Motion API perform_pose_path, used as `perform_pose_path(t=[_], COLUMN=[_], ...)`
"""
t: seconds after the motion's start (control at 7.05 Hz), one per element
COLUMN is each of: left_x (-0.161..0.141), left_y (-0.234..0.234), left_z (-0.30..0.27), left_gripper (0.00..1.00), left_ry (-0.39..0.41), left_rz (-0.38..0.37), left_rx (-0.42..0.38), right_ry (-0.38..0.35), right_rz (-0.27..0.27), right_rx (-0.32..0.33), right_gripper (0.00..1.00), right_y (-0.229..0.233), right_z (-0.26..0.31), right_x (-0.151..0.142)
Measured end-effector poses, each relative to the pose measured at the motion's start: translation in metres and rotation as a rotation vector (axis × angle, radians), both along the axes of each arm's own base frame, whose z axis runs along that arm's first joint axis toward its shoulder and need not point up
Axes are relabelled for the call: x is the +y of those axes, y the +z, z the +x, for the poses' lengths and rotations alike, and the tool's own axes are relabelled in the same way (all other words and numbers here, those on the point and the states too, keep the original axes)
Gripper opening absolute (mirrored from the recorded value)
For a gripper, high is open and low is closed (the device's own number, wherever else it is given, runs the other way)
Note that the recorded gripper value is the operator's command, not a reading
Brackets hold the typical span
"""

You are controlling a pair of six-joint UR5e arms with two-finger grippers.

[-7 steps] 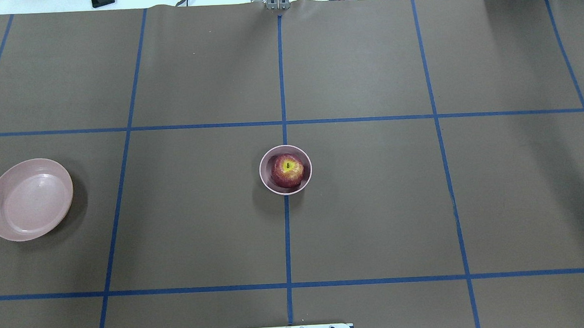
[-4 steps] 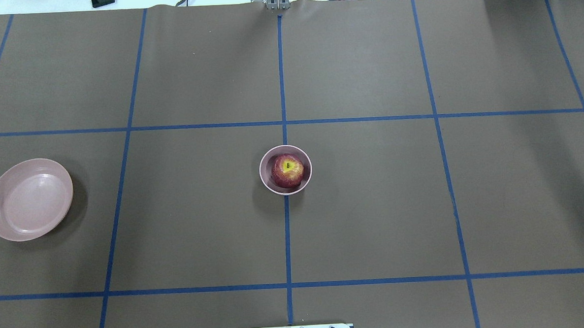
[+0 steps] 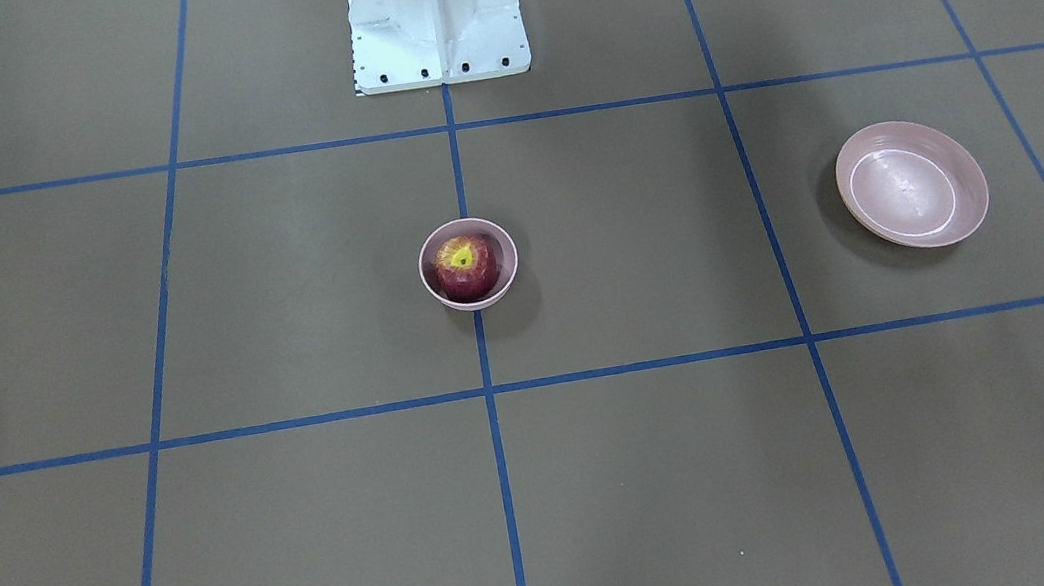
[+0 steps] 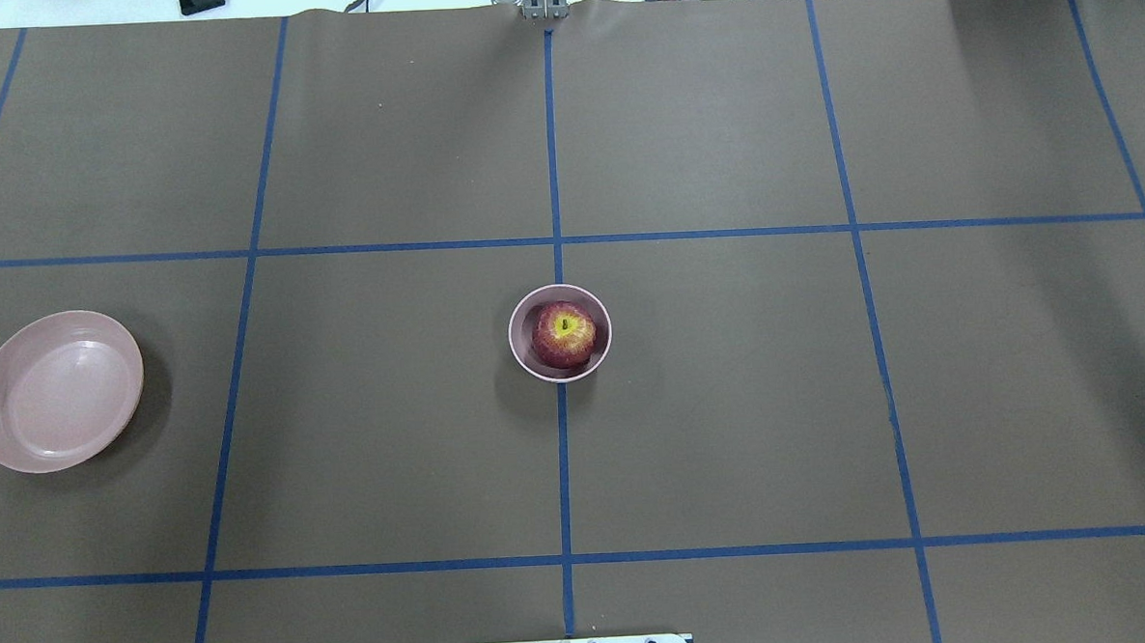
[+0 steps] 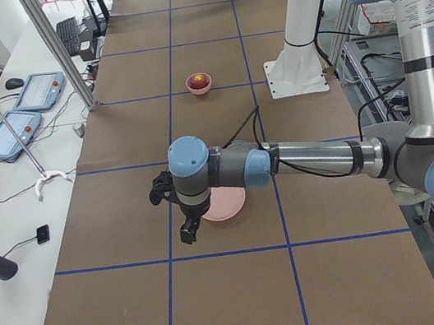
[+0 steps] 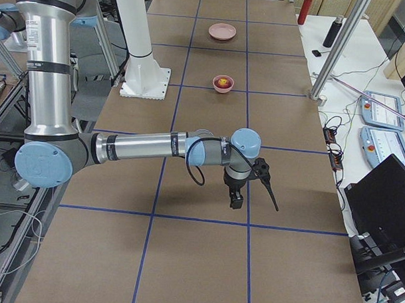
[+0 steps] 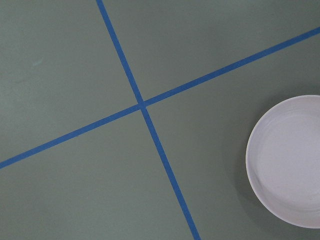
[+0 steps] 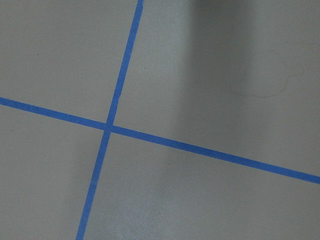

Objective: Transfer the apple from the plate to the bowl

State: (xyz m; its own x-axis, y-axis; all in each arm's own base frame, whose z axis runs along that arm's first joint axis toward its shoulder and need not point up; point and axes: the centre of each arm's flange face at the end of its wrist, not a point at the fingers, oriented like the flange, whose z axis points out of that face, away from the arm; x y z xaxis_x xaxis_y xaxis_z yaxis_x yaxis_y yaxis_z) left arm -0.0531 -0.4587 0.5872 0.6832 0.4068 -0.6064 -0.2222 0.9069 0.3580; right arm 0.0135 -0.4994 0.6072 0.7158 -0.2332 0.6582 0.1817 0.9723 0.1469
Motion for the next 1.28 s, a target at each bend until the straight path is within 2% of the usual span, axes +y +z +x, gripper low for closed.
perform_pose_path(t=[0.43, 1.28], left_x=[-0.001, 0.007], left_y=[-0.001, 0.011], left_z=[0.001, 0.001], left_gripper=[0.98, 0.98], left_ry=[0.005, 0.002], left_rz=[0.008, -0.023], left_rx=[0.000, -0.002], right_ry=[0.001, 0.005], right_rz=[-0.007, -0.012], right_rx=[-0.002, -0.001], right_gripper=[1.00, 1.00], right_y=[0.003, 0.003], right_z=[0.000, 0.000], right_x=[0.003, 0.003])
